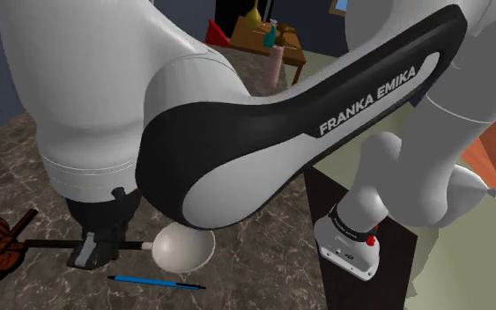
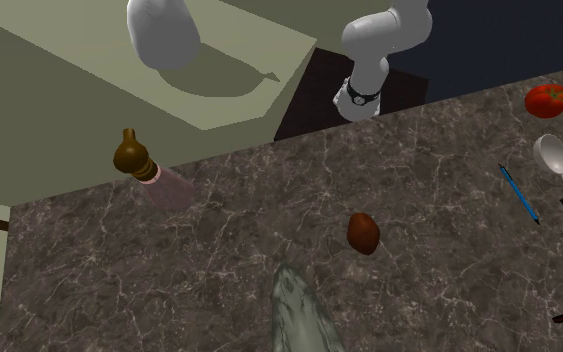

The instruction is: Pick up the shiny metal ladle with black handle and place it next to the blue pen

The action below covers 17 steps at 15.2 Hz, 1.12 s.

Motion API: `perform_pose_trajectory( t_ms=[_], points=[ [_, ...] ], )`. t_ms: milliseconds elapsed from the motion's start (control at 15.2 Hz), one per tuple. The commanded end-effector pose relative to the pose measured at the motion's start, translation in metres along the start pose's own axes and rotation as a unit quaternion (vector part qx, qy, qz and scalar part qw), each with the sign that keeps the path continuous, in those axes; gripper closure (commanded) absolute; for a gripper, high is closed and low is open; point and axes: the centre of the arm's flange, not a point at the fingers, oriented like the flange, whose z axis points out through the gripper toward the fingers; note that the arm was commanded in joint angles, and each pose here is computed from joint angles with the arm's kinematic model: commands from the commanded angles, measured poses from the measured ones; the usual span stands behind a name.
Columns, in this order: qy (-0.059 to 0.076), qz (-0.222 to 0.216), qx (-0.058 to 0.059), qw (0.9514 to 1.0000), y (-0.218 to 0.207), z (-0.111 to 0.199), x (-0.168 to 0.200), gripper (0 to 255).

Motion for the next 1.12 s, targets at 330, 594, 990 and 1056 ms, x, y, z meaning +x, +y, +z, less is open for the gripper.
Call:
perform_pose_trajectory(
  t_ms=[330, 594, 990, 1056],
  points=[
    [0.0, 0.001, 0.0, 1.0, -0.09, 0.012, 0.021, 255],
    [0.0, 0.001, 0.0, 1.0, -0.141, 0.018, 0.034, 255],
    [0.0, 0.001, 0.0, 1.0, -0.183, 0.034, 0.043, 255],
    [0.0, 0.001, 0.0, 1.0, -0.182, 0.039, 0.043, 255]
  ],
)
